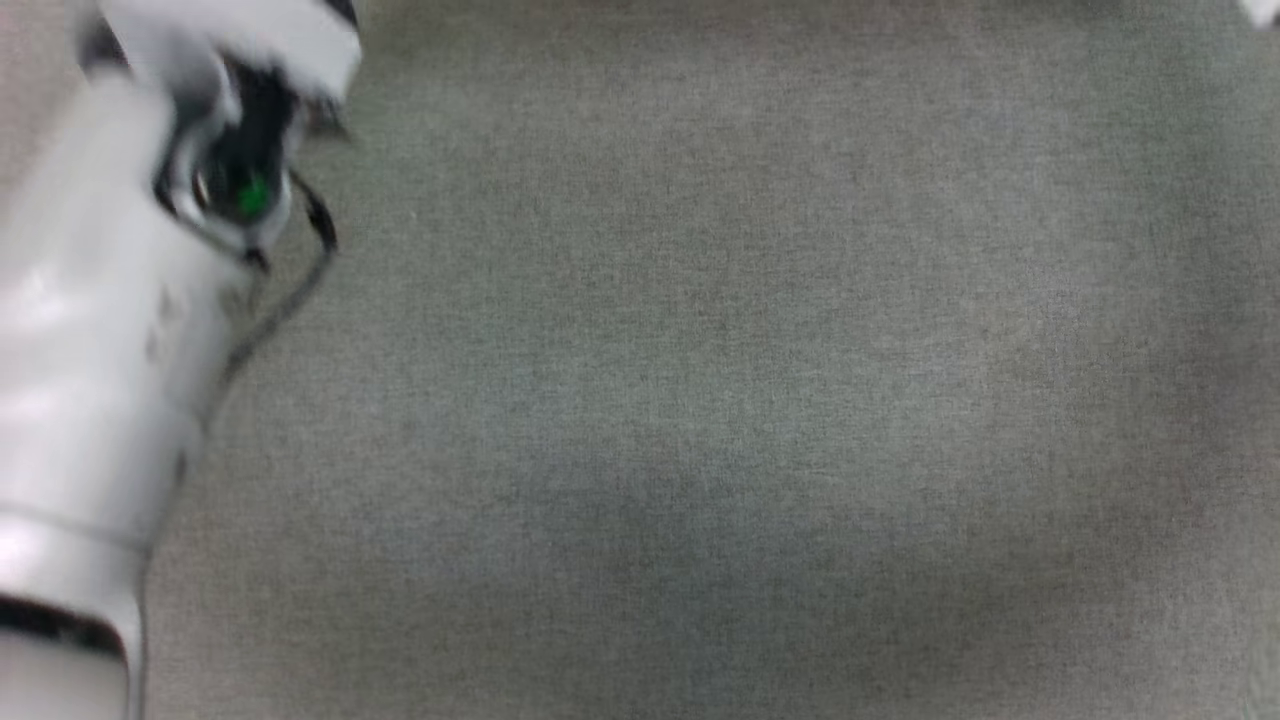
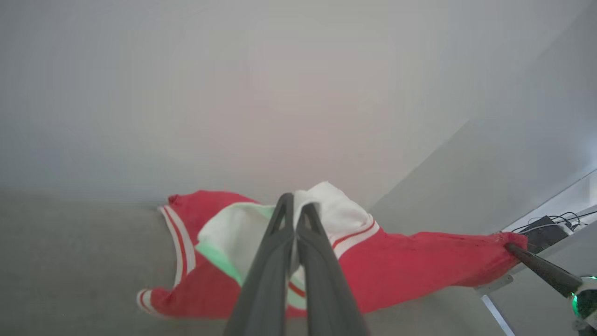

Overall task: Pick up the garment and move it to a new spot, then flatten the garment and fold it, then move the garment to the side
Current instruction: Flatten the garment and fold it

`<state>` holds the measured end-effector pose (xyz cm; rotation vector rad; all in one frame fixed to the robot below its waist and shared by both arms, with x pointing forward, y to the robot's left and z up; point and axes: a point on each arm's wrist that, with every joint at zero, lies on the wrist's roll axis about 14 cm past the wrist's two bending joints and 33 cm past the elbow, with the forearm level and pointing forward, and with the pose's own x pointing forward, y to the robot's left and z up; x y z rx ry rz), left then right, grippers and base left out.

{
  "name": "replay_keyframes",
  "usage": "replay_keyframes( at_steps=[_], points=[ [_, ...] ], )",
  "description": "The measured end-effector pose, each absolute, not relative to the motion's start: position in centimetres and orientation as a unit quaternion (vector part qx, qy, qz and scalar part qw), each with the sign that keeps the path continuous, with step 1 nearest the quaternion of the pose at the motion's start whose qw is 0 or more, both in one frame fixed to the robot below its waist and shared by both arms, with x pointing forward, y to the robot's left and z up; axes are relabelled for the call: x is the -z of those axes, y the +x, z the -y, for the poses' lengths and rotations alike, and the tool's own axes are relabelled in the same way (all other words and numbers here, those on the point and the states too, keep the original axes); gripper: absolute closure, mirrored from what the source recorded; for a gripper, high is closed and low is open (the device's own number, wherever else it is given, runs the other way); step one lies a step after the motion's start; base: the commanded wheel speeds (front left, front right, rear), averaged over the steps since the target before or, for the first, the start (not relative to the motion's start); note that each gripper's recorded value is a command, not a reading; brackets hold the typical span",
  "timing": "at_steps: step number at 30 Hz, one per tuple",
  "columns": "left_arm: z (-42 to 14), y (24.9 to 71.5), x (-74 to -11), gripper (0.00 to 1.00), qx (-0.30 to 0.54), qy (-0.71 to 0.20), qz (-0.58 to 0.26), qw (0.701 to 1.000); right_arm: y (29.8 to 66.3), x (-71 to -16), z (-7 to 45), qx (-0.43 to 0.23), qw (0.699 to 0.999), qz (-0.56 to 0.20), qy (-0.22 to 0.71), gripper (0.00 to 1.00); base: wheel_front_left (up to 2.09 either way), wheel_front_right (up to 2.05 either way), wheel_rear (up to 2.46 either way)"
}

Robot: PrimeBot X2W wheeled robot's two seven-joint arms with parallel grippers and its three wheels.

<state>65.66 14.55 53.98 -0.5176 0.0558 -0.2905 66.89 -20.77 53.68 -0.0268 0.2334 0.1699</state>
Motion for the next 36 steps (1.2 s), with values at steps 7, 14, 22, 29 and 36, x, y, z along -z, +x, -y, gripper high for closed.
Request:
replay_keyframes(
  at_steps=[7,14,22,29,36],
  points=[
    [-15.0,59.4,-47.1,1.00,0.123,-0.331,-0.083,0.932,62.0,-48.7,20.9,-0.121,0.976,-0.179,0.010,1.00,0.00,0.00,0.00],
    [-14.3,52.6,-44.6,1.00,0.126,-0.371,-0.107,0.914,56.0,-46.3,21.2,-0.148,0.966,-0.209,0.029,1.00,0.00,0.00,0.00],
    [-12.7,44.9,-46.0,1.00,0.165,-0.371,-0.104,0.908,48.9,-45.3,22.4,-0.154,0.958,-0.239,0.035,1.00,0.00,0.00,0.00],
    [-11.7,39.8,-46.5,1.00,0.176,-0.365,-0.126,0.905,43.8,-45.4,23.5,-0.137,0.957,-0.254,0.041,1.00,0.00,0.00,0.00],
    [-11.6,36.8,-47.1,1.00,0.172,-0.359,-0.146,0.906,39.9,-46.1,23.8,-0.115,0.955,-0.269,0.045,1.00,0.00,0.00,0.00]
  ],
)
